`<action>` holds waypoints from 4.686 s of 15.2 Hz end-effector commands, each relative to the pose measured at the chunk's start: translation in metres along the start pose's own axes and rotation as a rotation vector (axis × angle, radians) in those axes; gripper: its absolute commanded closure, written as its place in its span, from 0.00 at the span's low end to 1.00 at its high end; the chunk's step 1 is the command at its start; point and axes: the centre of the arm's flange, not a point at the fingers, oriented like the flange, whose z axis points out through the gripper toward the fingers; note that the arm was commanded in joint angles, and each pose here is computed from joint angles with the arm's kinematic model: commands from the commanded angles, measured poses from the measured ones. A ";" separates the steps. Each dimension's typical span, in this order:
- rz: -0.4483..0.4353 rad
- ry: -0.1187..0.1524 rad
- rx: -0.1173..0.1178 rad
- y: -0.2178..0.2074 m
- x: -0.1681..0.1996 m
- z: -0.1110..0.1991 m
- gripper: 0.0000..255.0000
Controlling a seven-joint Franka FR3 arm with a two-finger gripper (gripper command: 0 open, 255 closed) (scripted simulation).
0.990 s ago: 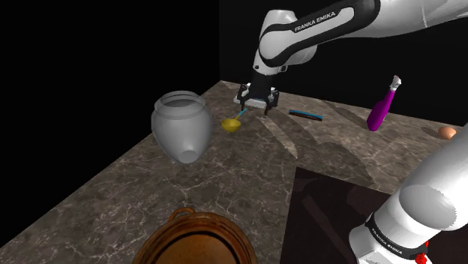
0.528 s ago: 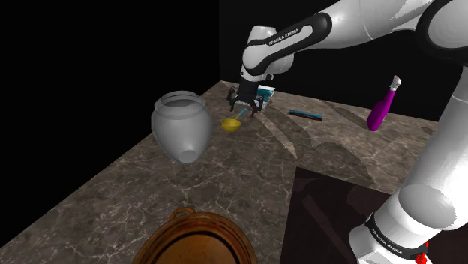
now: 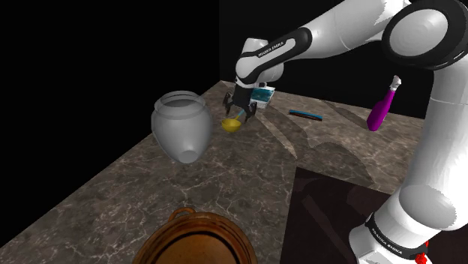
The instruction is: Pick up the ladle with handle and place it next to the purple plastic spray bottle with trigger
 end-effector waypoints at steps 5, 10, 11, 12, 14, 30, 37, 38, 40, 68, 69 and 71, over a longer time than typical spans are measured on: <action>0.001 0.000 0.000 0.000 0.000 0.019 0.00; 0.001 0.000 0.000 0.000 0.000 0.019 0.00; 0.001 0.000 0.000 0.000 0.000 0.019 1.00; 0.001 0.000 0.000 0.000 0.000 0.019 1.00; 0.001 0.000 0.000 0.000 0.000 0.019 1.00; 0.001 0.000 0.000 -0.008 -0.004 -0.033 1.00; 0.001 0.000 0.000 -0.014 -0.007 -0.069 1.00; 0.001 0.000 0.000 -0.015 -0.008 -0.074 1.00; 0.001 0.000 0.000 -0.017 -0.008 -0.085 1.00; 0.001 0.000 0.000 -0.040 -0.020 -0.230 1.00; 0.001 0.000 0.000 -0.041 -0.021 -0.235 1.00; 0.001 0.000 0.000 -0.042 -0.022 -0.246 1.00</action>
